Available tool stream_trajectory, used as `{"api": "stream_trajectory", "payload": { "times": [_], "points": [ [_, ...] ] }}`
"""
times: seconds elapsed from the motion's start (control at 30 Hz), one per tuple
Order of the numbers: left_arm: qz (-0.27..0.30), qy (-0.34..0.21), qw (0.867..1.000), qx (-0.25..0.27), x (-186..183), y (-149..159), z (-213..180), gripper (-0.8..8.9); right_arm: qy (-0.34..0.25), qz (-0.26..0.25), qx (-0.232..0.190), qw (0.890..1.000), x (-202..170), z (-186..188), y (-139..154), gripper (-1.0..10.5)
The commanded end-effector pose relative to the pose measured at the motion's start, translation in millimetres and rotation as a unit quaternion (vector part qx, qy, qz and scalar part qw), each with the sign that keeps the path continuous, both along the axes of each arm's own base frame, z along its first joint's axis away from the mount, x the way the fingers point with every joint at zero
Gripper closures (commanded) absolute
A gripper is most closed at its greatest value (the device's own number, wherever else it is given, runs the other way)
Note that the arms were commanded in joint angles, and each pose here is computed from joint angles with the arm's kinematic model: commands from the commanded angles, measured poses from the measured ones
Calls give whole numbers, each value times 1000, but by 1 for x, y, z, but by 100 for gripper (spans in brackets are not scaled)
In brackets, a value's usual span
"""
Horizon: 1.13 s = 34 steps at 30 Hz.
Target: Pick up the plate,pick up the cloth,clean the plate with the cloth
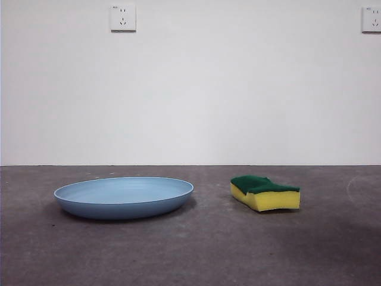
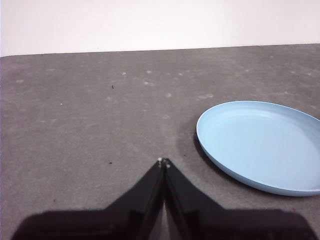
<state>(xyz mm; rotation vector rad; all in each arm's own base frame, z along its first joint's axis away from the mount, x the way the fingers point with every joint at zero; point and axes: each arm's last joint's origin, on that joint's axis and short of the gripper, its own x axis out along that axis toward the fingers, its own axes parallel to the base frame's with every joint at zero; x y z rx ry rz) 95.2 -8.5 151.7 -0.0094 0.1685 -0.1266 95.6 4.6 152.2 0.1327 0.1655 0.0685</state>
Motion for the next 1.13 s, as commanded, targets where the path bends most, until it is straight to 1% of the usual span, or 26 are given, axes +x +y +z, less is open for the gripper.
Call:
{"api": "stream_trajectory", "payload": {
  "times": [0.03,0.17,0.2,0.33,0.4,0.57,0.73,0.83,0.93,1.07,1.13],
  "points": [
    [3,-3,1000,-4,1,0,-3,815,8,1,5,1000,0,-4,0,946],
    [3,-11,1000,-13,1,0,-1,816,5,1,5,1000,0,-3,0,946],
    [4,-12,1000,-22,1,0,0,820,4,2,13,1000,0,-3,0,946],
    [13,-12,998,-56,1,0,2,819,-7,-6,75,997,0,4,0,958],
    [16,-10,998,-66,0,1,6,819,-10,-10,96,995,-1,10,0,958],
    [18,0,997,-76,0,1,27,819,-11,-9,100,995,0,36,0,958],
    [19,10,997,-75,5,0,60,820,1,-5,100,995,9,73,1,958],
    [18,23,997,-74,14,-1,81,820,11,24,102,994,19,98,3,958],
    [4,50,996,-73,26,-2,103,820,25,66,101,992,34,121,6,958],
    [-46,90,992,-77,49,-7,128,820,72,121,102,985,57,145,10,958],
    [-71,108,989,-76,60,-9,137,820,105,144,92,980,68,153,12,958]
  ]
}}
